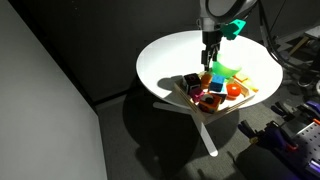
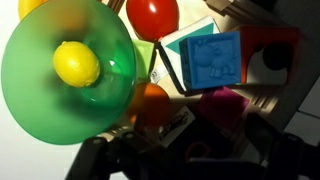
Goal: Put the orange in the box
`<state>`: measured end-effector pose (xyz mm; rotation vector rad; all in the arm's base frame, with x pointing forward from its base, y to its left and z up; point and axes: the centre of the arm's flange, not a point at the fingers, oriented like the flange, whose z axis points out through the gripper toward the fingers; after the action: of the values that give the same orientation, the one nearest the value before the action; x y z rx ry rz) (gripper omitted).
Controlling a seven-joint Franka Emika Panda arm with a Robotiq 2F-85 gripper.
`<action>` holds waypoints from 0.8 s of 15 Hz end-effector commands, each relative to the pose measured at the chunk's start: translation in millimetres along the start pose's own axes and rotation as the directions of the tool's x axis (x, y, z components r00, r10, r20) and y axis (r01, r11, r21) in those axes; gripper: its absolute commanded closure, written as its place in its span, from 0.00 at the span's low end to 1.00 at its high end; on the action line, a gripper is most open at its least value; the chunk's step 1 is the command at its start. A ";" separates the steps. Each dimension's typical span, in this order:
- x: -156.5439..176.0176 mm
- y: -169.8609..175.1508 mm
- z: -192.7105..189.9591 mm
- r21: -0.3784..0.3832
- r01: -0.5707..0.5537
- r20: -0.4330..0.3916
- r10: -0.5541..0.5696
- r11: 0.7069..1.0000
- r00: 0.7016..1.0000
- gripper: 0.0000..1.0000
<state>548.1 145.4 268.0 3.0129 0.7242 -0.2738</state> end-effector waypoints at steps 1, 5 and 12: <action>-4.4 -6.1 -16.9 -0.004 0.025 0.018 -0.025 1.000 1.000 0.00; -15.2 -15.9 -34.5 -0.005 0.044 0.034 -0.044 0.999 0.998 0.00; -36.8 -22.7 -75.1 -0.021 0.037 0.017 -0.037 0.999 0.999 0.00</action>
<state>531.8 158.9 326.1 2.9817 0.7725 -0.2875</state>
